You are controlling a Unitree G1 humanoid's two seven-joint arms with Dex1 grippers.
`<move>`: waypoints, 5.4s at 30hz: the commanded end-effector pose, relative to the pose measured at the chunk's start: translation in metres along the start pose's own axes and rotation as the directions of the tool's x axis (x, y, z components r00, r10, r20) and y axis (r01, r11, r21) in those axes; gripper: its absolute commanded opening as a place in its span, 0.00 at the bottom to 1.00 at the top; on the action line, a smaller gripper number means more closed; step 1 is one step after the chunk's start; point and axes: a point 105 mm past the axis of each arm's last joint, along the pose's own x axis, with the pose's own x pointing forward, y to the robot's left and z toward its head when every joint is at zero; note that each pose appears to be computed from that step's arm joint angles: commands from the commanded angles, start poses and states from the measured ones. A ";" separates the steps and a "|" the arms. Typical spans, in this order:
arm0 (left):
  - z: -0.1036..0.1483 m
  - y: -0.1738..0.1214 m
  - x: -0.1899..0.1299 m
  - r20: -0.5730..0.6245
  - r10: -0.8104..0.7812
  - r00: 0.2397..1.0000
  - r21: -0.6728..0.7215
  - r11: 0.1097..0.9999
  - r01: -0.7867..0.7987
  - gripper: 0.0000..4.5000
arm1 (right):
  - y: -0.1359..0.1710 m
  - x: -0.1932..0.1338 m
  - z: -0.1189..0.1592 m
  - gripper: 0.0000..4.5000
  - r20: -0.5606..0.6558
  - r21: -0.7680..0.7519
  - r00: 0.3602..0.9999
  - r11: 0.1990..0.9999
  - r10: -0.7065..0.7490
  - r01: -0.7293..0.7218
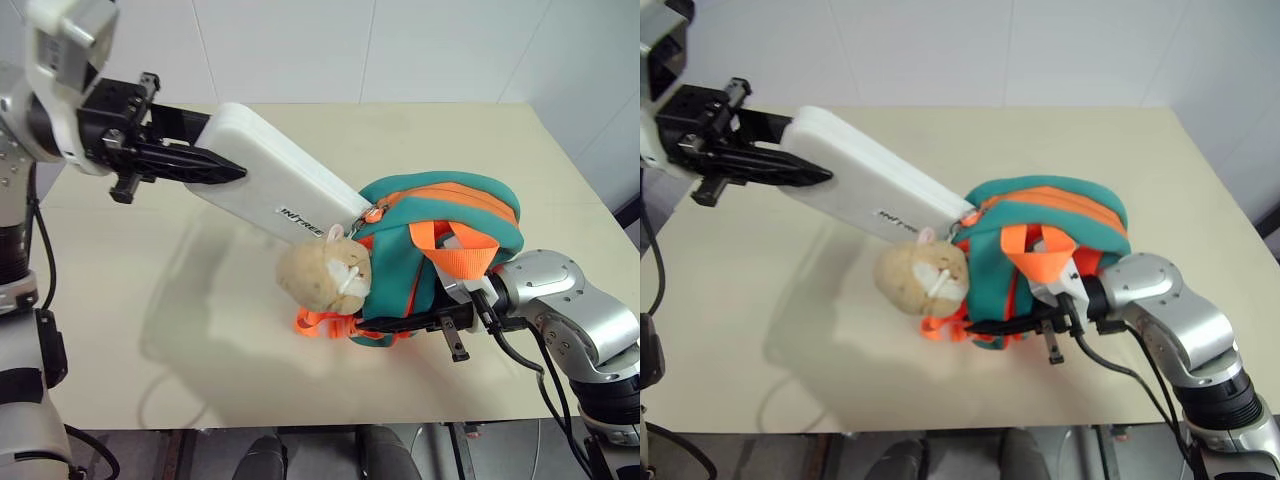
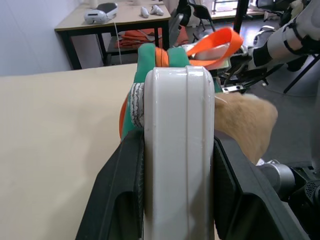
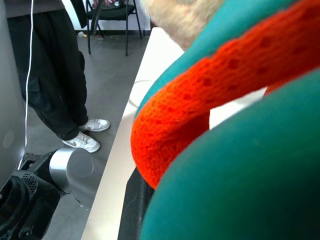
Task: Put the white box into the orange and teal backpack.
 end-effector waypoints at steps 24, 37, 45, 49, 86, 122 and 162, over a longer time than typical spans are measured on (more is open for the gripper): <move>-0.060 0.020 0.103 0.050 0.073 0.996 -0.049 0.996 -0.070 0.29 | -0.008 0.007 0.006 0.12 0.025 -0.053 1.000 0.999 -0.011 0.012; -0.099 0.034 0.146 -0.001 0.141 0.990 -0.142 0.980 -0.140 0.29 | -0.009 0.008 0.006 0.12 0.023 -0.056 0.999 0.998 -0.025 0.026; -0.103 0.029 0.152 -0.026 0.115 0.993 -0.134 0.984 -0.117 0.29 | -0.010 0.007 0.006 0.12 0.021 -0.060 0.999 0.998 -0.031 0.032; -0.099 0.028 0.152 -0.026 0.105 0.994 -0.135 0.985 -0.107 0.29 | -0.011 0.007 0.006 0.12 0.020 -0.064 0.999 0.997 -0.032 0.033; -0.020 -0.006 0.015 0.044 0.225 0.973 -0.002 0.974 -0.225 0.99 | -0.011 0.004 0.003 0.12 0.016 -0.072 0.998 0.995 -0.064 0.065; -0.071 -0.063 0.076 -0.146 0.205 0.968 -0.322 0.915 -0.243 0.91 | -0.029 0.012 -0.004 0.12 0.024 -0.085 0.999 0.996 -0.035 0.036; -0.079 -0.016 -0.012 -0.385 0.114 0.916 -0.207 0.956 -0.206 0.11 | -0.023 0.012 -0.009 0.12 0.034 -0.079 0.997 0.994 -0.069 0.071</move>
